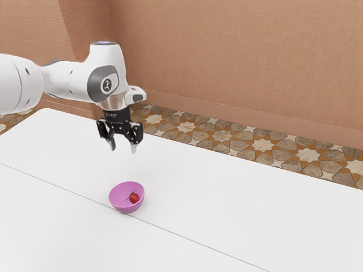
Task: Take strawberry from the bowl
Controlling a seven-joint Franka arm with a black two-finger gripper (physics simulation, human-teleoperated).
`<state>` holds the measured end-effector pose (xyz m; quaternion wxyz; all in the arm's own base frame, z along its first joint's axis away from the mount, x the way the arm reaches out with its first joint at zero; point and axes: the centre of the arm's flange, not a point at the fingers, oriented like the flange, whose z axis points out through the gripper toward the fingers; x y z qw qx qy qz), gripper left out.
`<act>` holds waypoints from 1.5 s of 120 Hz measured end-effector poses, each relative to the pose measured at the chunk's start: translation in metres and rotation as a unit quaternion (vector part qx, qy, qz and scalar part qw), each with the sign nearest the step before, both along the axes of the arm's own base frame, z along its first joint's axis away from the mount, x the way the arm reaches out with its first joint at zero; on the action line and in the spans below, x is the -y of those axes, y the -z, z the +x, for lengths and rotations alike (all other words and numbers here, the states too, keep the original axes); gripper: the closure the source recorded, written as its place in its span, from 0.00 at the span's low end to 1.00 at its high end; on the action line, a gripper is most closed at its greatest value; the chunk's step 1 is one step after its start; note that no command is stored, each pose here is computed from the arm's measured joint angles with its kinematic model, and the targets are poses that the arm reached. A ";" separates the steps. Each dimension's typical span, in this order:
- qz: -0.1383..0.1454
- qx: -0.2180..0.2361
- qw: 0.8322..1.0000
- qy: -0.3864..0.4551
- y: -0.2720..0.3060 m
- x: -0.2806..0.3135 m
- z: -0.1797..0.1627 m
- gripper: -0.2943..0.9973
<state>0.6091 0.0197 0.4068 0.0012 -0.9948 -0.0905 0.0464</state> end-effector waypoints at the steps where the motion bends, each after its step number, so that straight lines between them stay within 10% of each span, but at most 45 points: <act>1: -0.001 0.000 1.000 0.000 0.001 0.000 0.000 0.38; 93: -0.003 -0.062 0.996 0.062 0.083 0.034 -0.067 0.45; 180: 0.013 0.008 0.998 0.063 0.135 0.033 -0.054 0.45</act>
